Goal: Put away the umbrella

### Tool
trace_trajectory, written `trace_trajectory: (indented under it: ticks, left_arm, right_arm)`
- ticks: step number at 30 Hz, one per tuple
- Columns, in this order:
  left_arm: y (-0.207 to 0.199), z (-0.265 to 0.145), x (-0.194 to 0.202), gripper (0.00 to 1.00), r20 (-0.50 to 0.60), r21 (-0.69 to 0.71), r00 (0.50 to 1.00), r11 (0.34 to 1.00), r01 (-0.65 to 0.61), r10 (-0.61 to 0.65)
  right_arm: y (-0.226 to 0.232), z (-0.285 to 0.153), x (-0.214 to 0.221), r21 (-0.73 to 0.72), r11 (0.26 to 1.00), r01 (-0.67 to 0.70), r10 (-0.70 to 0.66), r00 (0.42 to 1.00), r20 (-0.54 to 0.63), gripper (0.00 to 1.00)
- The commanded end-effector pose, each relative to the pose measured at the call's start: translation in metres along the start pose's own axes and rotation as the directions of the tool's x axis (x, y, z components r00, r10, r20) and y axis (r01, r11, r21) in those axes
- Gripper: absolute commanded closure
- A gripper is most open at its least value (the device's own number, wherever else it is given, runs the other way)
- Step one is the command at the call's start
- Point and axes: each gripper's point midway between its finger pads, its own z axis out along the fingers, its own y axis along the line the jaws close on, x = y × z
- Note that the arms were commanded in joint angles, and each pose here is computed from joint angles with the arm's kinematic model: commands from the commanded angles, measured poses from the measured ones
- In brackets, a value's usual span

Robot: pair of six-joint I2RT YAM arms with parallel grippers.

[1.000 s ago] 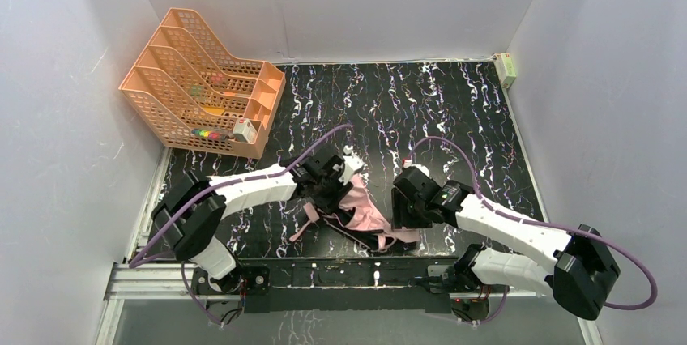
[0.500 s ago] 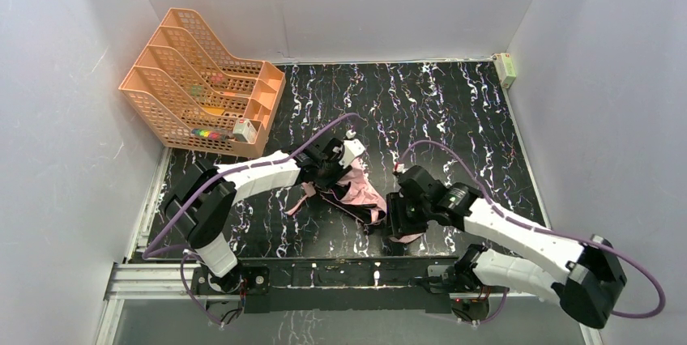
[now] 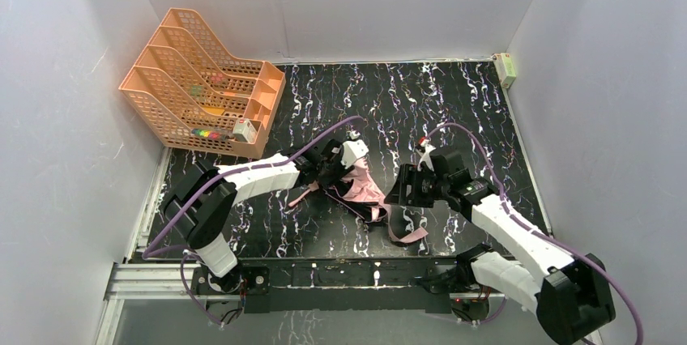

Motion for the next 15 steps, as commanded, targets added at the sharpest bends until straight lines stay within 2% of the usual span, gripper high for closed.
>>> trace_trajectory:
  ticks: [1, 8, 15]
  left_arm:
    - [0.010, -0.007, -0.023, 0.99, 0.091, -0.022, 0.996, 1.000, -0.018, 0.020]
    - [0.009, -0.004, -0.024, 0.99, 0.092, -0.018, 0.995, 1.000, -0.025, 0.027]
    - [0.010, -0.003, -0.027, 1.00, 0.096, -0.022, 0.995, 0.999, -0.028, 0.030]
  right_arm:
    - [0.035, 0.003, -0.008, -0.331, 0.939, 0.096, -0.090, 0.995, 0.032, 0.26]
    - [0.038, 0.013, 0.015, -0.461, 0.883, 0.081, -0.093, 0.996, -0.004, 0.25]
    - [0.025, 0.025, 0.022, -0.431, 0.901, 0.051, -0.068, 0.997, -0.025, 0.26]
